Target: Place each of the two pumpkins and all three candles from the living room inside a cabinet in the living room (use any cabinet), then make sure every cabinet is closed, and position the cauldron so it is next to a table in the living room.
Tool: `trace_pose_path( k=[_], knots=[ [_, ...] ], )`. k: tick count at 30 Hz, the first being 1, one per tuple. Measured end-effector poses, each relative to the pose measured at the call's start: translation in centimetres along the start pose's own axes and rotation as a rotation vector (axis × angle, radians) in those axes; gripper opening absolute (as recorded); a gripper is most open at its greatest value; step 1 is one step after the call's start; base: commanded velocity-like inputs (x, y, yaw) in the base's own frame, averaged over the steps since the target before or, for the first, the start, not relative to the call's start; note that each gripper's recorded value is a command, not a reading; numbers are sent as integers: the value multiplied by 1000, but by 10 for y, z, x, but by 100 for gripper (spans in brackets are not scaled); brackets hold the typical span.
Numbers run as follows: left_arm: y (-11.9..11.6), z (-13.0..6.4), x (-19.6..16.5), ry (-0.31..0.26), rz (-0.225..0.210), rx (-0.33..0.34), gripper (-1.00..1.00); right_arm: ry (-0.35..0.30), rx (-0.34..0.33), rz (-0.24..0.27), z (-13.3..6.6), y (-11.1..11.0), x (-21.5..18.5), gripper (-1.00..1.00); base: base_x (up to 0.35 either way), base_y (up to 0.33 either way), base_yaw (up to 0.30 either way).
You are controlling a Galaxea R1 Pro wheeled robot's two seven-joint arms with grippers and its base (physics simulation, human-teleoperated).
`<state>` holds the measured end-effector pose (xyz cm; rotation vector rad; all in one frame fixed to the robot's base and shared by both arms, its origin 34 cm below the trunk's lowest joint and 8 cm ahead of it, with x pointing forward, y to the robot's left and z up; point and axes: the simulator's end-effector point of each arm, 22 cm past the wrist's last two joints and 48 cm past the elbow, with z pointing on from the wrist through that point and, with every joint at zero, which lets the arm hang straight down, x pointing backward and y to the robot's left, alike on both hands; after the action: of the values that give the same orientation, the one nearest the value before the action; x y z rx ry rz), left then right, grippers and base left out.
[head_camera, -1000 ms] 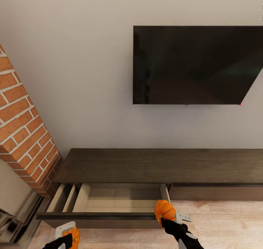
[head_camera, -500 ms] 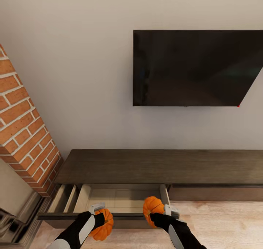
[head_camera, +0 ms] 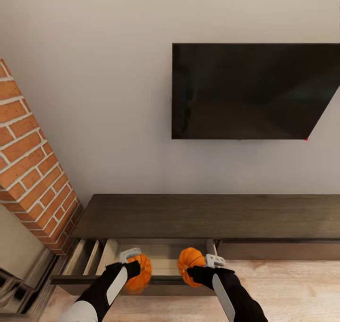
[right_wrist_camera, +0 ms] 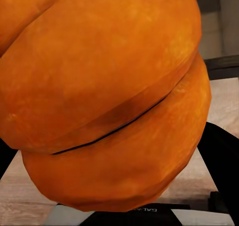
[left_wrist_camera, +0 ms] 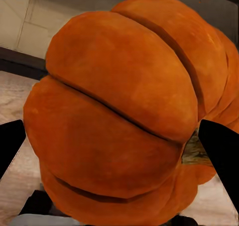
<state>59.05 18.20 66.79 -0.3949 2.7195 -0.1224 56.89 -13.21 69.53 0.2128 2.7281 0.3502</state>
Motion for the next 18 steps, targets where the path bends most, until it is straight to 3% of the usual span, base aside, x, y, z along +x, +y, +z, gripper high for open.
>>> trace_pose_path(
  k=[5, 15, 18],
  knots=[
    [-24, -17, -39, -93, -15, 46, -100, 8, -7, 1, -5, 6, 2, -100, 0, 0, 0],
    [-26, -27, -54, -135, -21, 42, -100, 12, -7, -2, -10, 10, 1, -100, 0, 0, 0],
    [-25, -27, -59, -158, -30, 41, -100, -17, -20, -5, -13, 18, -21, -100, 86, 0, 0]
  ],
)
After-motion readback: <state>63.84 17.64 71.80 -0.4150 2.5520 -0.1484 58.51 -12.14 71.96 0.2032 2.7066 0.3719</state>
